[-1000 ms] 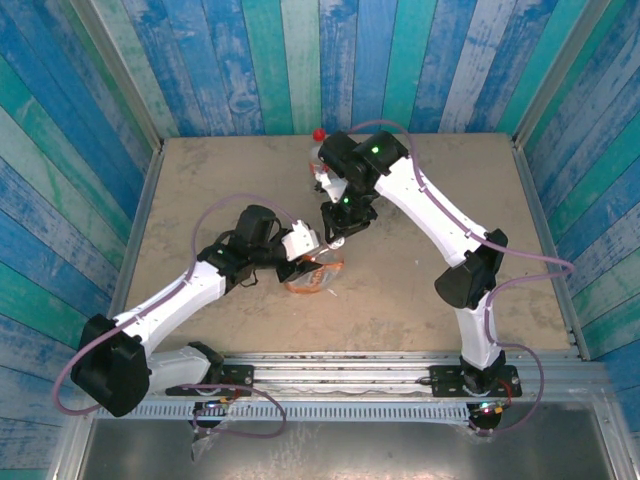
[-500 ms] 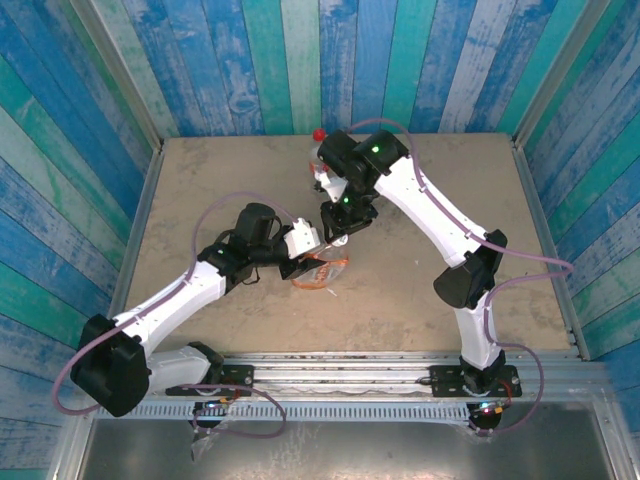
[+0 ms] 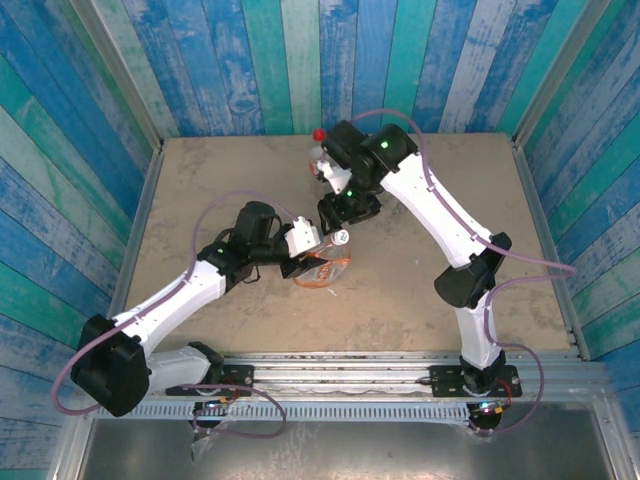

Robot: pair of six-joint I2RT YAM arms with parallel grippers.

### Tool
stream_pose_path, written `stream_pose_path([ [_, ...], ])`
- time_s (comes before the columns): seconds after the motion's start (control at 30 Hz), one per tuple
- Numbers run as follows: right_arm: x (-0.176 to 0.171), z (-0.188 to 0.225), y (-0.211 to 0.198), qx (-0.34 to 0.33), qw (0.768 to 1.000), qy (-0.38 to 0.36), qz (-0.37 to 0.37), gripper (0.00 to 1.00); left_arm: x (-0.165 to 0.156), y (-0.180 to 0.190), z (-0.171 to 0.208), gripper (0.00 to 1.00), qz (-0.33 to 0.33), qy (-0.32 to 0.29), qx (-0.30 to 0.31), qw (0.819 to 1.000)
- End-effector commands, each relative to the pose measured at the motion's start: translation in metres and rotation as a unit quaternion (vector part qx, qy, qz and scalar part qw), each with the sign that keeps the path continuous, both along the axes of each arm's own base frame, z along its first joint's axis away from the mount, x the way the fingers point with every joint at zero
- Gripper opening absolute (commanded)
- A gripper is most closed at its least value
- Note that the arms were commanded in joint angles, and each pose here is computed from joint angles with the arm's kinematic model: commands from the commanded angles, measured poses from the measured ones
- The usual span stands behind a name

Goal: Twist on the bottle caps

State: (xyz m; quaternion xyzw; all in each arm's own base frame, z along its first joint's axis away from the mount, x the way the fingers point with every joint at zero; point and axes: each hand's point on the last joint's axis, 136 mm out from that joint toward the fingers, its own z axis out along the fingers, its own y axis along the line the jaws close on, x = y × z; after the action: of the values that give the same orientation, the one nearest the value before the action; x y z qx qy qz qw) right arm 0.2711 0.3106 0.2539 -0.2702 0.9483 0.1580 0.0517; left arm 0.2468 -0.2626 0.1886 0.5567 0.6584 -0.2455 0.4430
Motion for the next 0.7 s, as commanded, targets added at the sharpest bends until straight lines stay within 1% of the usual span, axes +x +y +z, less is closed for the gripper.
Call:
stream_pose_path([
  [0.0, 0.000, 0.019, -0.005, 0.016, 1.000, -0.024, -0.001, 0.74, 0.003, -0.008, 0.010, 0.54, -0.009, -0.006, -0.018, 1.000],
  [0.23, 0.013, 0.051, -0.008, 0.064, 0.994, -0.088, -0.018, 0.76, 0.007, -0.012, 0.013, 0.54, 0.000, -0.001, -0.046, 0.999],
  [0.43, 0.018, 0.085, -0.014, 0.113, 0.978, -0.177, -0.011, 0.78, 0.011, -0.016, 0.015, 0.53, 0.012, 0.002, -0.079, 0.997],
  [0.53, 0.018, 0.099, -0.021, 0.130, 0.962, -0.238, 0.006, 0.81, 0.014, -0.019, 0.015, 0.53, 0.016, 0.005, -0.093, 0.995],
  [0.6, 0.015, 0.105, -0.022, 0.156, 0.946, -0.283, 0.022, 0.82, 0.015, -0.020, 0.017, 0.53, 0.016, 0.005, -0.103, 0.995],
  [0.67, 0.008, 0.111, -0.022, 0.194, 0.919, -0.342, 0.040, 0.83, 0.016, -0.022, 0.018, 0.53, 0.014, 0.008, -0.109, 0.994],
])
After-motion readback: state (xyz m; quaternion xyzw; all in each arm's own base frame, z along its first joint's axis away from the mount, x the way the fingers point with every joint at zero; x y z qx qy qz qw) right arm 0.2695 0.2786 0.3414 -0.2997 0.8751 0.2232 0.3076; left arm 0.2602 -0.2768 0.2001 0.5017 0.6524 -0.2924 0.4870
